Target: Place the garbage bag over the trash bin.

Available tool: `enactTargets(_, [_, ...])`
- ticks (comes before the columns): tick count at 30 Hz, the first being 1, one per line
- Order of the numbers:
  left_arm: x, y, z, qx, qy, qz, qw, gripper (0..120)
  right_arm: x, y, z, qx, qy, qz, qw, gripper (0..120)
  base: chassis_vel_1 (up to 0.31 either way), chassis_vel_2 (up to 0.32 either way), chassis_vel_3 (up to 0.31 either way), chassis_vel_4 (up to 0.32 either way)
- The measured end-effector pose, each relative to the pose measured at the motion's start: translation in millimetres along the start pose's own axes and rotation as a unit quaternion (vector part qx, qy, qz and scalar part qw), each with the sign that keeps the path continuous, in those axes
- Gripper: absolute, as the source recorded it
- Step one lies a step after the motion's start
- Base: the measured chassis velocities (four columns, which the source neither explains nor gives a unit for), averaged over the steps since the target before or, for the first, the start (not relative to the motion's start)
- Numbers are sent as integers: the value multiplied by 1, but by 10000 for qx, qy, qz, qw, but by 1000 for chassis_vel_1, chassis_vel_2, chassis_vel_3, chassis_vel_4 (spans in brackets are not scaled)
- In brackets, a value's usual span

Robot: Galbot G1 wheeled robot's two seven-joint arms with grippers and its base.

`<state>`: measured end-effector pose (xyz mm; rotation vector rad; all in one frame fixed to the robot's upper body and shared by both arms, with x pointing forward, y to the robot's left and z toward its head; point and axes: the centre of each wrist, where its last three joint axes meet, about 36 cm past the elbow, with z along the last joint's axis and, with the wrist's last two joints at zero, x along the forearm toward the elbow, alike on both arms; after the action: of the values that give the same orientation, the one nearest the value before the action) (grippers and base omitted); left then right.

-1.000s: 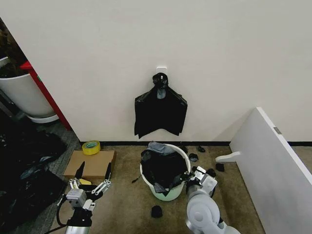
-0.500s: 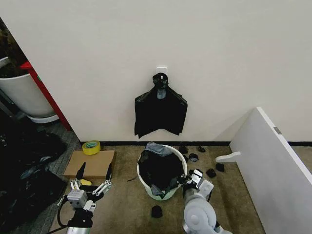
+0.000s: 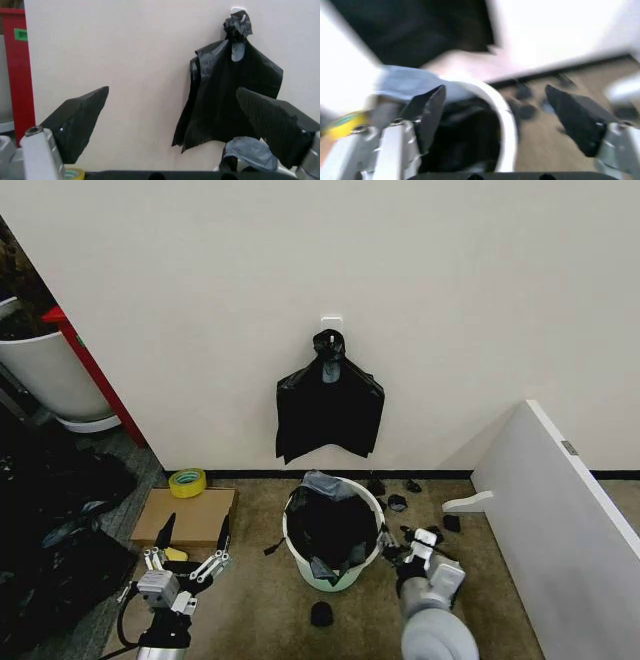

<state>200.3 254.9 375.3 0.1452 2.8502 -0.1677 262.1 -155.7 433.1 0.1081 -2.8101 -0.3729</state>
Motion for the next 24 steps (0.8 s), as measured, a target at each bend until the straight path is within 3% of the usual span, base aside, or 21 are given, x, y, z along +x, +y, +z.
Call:
enactTargets(2, [0,0,2,8,20,4,10000,100,14,-6,-3,578,-257,-1120,9917,84,0,0,0,0])
enactTargets(5, [0,-1,4,24,37,10,10000,100,18,-20,3,1454,-161,-2490,9574,97,0,0,0,0])
enactTargets(6, [0,-1,4,24,37,10,10000,100,18,-20,3,1454,-161,-2490,9574,97,0,0,0,0])
enactTargets(8, [1,0,3,14,48,6,10000,100,16,-23,6,1671,230,-2904,9419,99,0,0,0,0])
enactTargets(12, [3,10,-2,-98,45,-24,9999,100,7,-22,8,1748,1071,-3090,9287,100,0,0,0,0])
enactTargets(19, [-1,32,-13,-501,146,119,9986,100,-10,-16,12,1763,1516,-3029,9242,100,0,0,0,0])
enactTargets(24, [-4,35,-16,-644,211,288,9973,100,-19,-7,19,1810,1617,-3055,9207,94,0,0,0,0])
